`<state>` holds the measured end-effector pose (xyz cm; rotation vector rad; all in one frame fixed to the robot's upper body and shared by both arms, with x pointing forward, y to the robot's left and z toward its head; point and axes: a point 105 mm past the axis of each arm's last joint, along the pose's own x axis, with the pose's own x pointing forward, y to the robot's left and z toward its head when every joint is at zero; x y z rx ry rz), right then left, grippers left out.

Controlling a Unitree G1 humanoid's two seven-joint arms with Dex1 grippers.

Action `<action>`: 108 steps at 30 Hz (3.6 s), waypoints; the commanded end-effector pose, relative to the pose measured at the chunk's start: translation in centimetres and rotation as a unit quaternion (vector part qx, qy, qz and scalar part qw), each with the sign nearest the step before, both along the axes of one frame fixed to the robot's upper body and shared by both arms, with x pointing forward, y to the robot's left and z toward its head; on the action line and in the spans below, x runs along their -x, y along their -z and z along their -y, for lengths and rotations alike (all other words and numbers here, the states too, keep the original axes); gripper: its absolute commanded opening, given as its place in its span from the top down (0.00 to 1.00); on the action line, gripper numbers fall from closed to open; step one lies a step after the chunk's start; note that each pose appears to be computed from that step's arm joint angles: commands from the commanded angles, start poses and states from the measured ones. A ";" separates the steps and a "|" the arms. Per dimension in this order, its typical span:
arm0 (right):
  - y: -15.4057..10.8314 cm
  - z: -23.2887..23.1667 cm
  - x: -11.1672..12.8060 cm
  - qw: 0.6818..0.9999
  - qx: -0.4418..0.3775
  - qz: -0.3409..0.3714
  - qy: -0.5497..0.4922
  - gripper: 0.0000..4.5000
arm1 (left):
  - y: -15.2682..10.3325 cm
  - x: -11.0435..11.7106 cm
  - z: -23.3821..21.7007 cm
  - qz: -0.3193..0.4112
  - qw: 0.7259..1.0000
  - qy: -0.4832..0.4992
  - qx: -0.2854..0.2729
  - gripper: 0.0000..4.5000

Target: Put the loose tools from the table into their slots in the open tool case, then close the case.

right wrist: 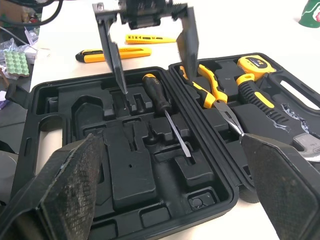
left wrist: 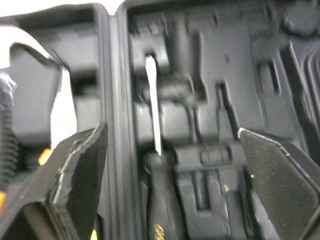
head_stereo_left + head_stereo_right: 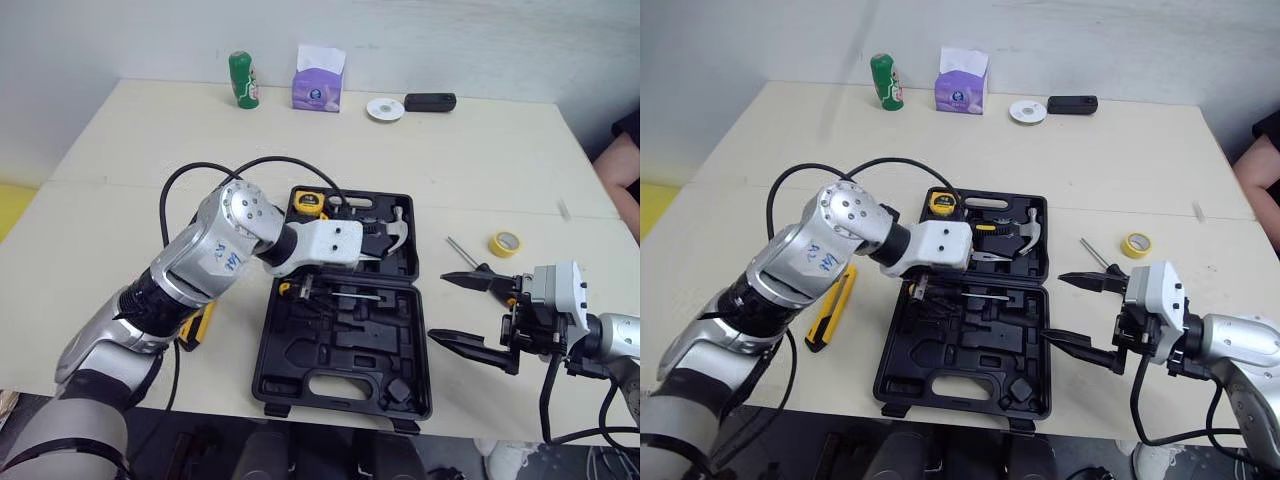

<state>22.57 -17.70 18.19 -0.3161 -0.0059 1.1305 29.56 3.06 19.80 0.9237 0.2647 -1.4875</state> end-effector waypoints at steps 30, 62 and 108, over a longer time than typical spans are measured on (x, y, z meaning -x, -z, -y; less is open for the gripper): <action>0.3 1.6 -0.2 0.999 0.010 0.031 0.016 0.00 | 5.6 -2.2 -3.3 -0.042 0.979 -0.066 0.189 1.00; 0.4 2.1 -0.3 0.999 0.010 0.033 0.028 0.00 | 13.6 -1.3 -4.7 -0.152 0.963 -0.218 0.048 1.00; 6.3 32.7 14.0 0.740 0.111 0.074 0.659 0.00 | 7.8 11.1 -45.7 0.152 0.603 -0.748 0.231 0.00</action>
